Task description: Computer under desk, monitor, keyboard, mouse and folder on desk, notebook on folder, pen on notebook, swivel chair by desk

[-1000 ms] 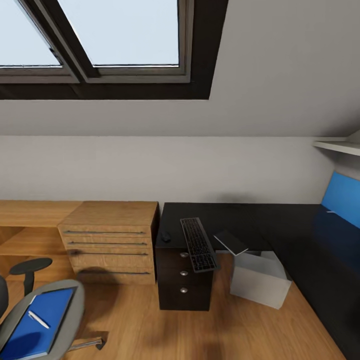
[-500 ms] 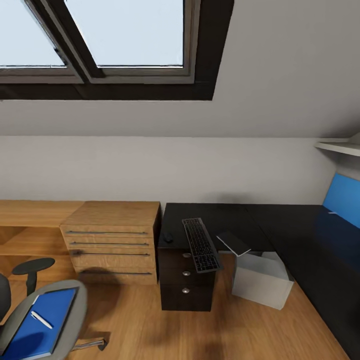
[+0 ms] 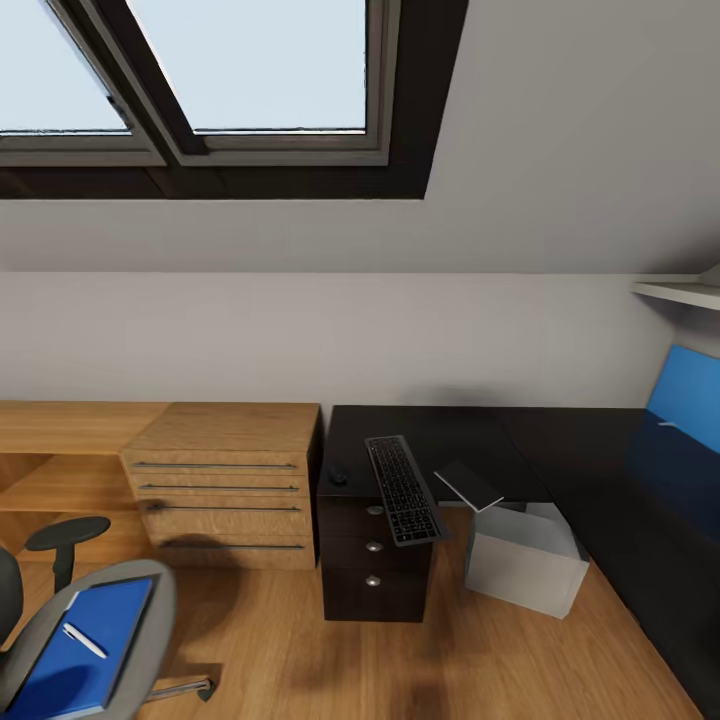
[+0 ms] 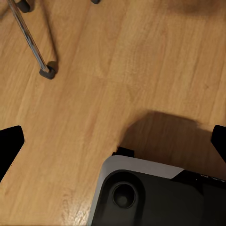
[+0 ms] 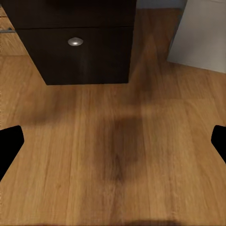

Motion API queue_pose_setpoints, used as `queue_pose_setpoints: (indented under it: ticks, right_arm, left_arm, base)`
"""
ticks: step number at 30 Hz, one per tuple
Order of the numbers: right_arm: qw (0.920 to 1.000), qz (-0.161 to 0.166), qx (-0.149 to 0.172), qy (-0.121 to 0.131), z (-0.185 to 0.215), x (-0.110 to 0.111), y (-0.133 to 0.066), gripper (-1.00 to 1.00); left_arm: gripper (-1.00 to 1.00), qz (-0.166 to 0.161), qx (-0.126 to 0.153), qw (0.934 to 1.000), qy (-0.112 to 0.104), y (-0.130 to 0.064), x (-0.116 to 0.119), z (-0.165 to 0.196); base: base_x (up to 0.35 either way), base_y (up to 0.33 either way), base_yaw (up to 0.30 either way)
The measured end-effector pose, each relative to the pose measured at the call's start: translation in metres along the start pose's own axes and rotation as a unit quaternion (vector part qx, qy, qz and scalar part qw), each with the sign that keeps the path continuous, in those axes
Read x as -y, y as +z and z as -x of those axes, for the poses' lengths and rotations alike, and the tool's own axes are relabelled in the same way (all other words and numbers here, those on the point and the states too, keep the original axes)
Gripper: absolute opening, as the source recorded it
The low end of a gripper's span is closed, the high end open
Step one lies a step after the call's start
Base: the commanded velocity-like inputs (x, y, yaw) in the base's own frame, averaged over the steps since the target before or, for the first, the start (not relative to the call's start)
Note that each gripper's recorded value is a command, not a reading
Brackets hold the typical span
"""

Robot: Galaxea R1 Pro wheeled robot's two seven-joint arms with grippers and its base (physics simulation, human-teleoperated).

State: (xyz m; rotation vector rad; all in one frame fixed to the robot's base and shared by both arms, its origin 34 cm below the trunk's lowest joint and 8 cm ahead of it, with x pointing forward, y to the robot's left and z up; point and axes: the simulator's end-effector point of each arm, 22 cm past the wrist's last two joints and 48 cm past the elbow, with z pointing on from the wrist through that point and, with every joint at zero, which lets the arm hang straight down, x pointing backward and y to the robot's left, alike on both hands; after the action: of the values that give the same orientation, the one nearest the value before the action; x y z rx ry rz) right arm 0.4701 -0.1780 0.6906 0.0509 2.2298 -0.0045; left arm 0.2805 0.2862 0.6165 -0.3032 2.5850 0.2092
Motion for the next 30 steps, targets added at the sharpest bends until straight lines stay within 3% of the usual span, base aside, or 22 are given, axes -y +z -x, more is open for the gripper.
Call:
queue_pose_setpoints:
  ticks: [13, 19, 30]
  right_arm:
    - [1.0000, -0.001, 0.001, 0.001, 0.000, 0.000, 0.000, 1.00]
    - [1.0000, -0.001, 0.001, 0.001, 0.000, 0.000, 0.001, 1.00]
    - [1.0000, -0.001, 0.000, 0.001, -0.008, 0.000, 0.010, 1.00]
  left_arm:
    - [1.00, 0.000, 0.000, 1.0000, 0.000, 0.000, 0.000, 0.000]
    - [1.00, 0.003, 0.035, 0.9993, -0.015, 0.001, 0.001, 0.017]
    - [1.00, -0.001, 0.020, 0.9996, -0.019, 0.009, 0.015, 0.004]
  base:
    - [0.008, 0.073, -0.044]
    - [0.000, 0.000, -0.006]
    - [0.000, 0.000, 0.000]
